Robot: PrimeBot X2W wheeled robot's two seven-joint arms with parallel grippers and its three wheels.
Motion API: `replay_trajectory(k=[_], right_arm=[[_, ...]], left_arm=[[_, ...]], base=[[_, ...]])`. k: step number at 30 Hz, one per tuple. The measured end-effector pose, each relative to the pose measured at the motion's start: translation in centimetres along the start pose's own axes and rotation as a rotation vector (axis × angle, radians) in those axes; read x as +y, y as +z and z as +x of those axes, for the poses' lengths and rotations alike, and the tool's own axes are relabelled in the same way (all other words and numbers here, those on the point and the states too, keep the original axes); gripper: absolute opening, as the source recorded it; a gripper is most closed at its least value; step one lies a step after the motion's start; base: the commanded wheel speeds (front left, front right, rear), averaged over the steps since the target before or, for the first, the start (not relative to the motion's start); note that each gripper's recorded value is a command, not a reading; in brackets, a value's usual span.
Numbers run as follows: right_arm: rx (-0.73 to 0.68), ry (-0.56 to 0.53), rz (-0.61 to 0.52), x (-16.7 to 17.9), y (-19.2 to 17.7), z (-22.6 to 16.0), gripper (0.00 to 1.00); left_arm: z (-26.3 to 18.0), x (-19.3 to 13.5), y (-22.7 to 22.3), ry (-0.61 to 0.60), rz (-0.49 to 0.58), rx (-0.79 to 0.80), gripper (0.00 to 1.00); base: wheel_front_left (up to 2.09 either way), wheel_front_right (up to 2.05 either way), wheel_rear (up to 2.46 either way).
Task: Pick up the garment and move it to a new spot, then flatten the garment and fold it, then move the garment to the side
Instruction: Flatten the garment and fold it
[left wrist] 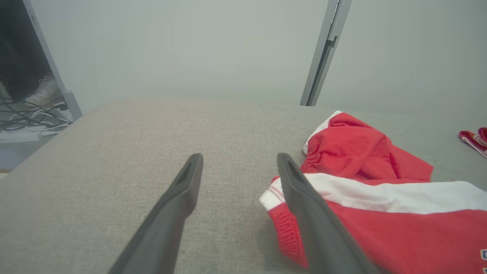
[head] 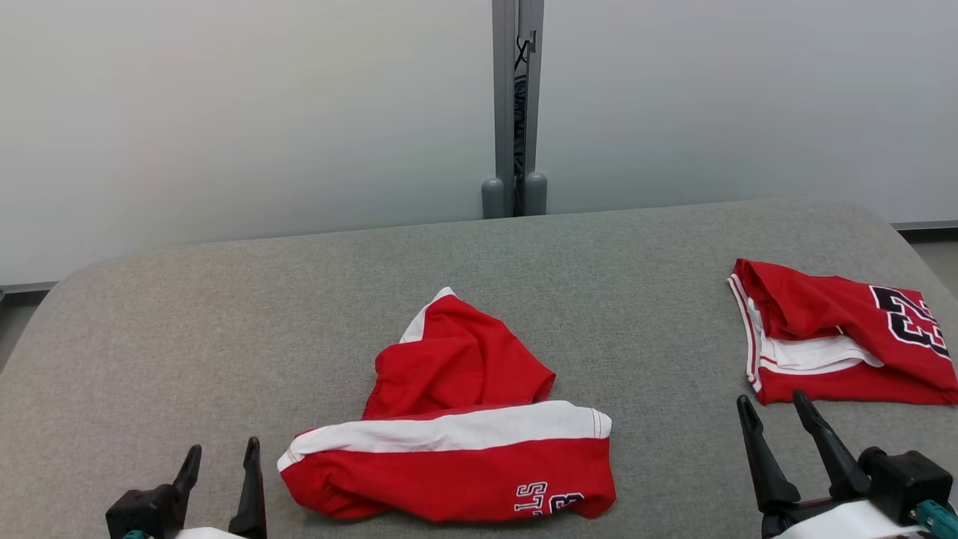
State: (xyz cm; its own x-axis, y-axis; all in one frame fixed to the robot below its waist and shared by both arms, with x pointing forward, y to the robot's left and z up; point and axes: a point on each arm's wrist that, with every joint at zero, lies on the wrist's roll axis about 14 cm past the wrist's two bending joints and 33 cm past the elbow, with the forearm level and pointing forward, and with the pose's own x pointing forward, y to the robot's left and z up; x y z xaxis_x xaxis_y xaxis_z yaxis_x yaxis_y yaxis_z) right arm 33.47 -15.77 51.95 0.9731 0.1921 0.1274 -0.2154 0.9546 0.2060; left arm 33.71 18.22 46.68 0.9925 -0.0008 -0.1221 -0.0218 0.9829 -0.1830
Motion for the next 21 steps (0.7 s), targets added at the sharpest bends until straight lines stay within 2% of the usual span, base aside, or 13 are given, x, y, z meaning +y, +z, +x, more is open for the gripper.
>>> replay_trajectory(k=[9, 21], right_arm=[[-0.042, -0.048, 0.020, -0.7, 0.9, -0.3, 1.00], [-0.041, -0.032, 0.014, -0.1, 0.9, -0.5, 1.00]], left_arm=[[-1.1, 0.5, 2.9, 0.045, -0.005, -0.126, 1.00], [-1.6, 0.5, 2.0, 0.037, -0.024, -0.124, 1.00]], base=[[0.00, 0.00, 0.00], [0.00, 0.00, 0.00]])
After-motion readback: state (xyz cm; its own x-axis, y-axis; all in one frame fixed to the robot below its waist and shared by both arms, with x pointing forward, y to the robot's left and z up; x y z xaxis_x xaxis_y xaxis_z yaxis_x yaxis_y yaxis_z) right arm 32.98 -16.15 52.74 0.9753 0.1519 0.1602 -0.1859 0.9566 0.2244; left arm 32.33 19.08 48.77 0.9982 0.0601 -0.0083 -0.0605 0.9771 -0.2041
